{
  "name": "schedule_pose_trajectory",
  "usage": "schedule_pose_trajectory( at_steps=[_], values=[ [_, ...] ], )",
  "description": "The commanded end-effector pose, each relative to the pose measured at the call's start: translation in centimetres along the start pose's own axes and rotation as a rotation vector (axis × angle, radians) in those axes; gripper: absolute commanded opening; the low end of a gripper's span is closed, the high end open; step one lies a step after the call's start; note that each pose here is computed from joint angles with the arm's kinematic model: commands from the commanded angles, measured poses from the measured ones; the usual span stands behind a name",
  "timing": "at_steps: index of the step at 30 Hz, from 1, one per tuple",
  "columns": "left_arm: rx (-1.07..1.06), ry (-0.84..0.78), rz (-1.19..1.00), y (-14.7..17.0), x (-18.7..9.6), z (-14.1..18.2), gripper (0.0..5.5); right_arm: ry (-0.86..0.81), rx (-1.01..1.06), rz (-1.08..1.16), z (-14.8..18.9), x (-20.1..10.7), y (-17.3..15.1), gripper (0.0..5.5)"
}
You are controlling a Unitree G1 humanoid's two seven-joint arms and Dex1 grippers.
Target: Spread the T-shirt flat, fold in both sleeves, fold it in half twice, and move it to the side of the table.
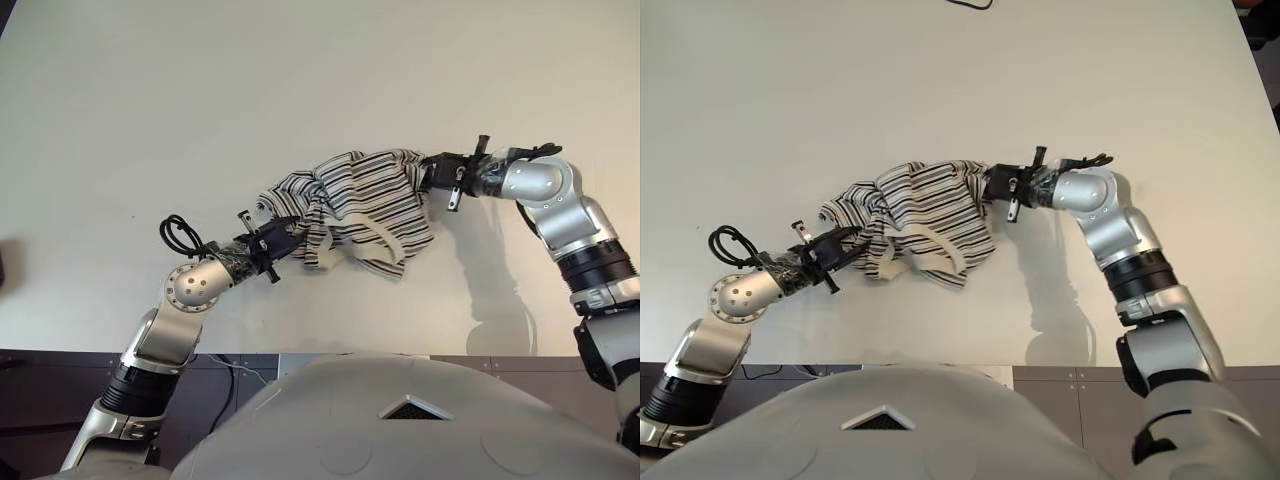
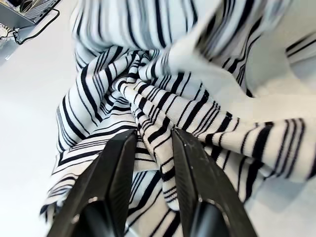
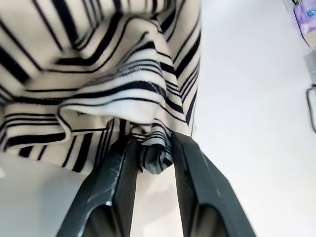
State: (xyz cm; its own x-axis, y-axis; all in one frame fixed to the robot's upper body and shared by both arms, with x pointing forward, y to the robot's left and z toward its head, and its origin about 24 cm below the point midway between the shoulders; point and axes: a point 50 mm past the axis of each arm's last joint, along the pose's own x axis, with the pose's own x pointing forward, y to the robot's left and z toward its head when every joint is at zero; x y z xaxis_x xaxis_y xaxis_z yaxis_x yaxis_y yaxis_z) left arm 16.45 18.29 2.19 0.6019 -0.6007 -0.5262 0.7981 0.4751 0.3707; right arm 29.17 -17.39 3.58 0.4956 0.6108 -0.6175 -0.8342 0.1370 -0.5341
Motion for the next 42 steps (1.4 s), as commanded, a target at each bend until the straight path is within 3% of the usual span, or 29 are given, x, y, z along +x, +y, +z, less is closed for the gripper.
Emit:
schedule_pose_trajectory(
  at_steps=[1, 8, 11, 14, 17, 30, 42],
  values=[
    [-0.022, 0.321, -0.093, -1.5, -2.6, -6.0, 1.28, 0.054, -0.093, -0.056, -1.3, -1.3, -1.8, 1.18],
    [0.003, 0.228, 0.024, 0.9, -3.0, -4.8, 1.28, -0.238, 0.034, -0.075, 2.3, -5.2, -1.7, 1.18],
    [-0.046, 0.069, 0.047, 1.5, -2.4, -2.2, 1.28, -0.321, 0.122, 0.043, 3.9, -6.7, 1.5, 1.18],
    [-0.064, 0.057, 0.064, 2.1, -2.3, -2.0, 1.28, -0.319, 0.153, 0.154, 4.3, -6.2, 6.3, 1.18],
    [-0.049, 0.065, 0.051, 2.4, -2.3, -2.0, 1.28, -0.289, 0.145, 0.170, 4.1, -5.3, 8.6, 1.18],
    [-0.008, 0.049, -0.001, 2.8, -1.8, -1.5, 1.28, -0.279, 0.149, 0.005, 3.9, -2.6, 8.0, 1.18],
    [0.009, 0.043, -0.006, 2.8, -1.6, -1.2, 1.28, -0.251, 0.118, 0.049, 2.9, -3.6, 8.9, 1.18]
  ],
)
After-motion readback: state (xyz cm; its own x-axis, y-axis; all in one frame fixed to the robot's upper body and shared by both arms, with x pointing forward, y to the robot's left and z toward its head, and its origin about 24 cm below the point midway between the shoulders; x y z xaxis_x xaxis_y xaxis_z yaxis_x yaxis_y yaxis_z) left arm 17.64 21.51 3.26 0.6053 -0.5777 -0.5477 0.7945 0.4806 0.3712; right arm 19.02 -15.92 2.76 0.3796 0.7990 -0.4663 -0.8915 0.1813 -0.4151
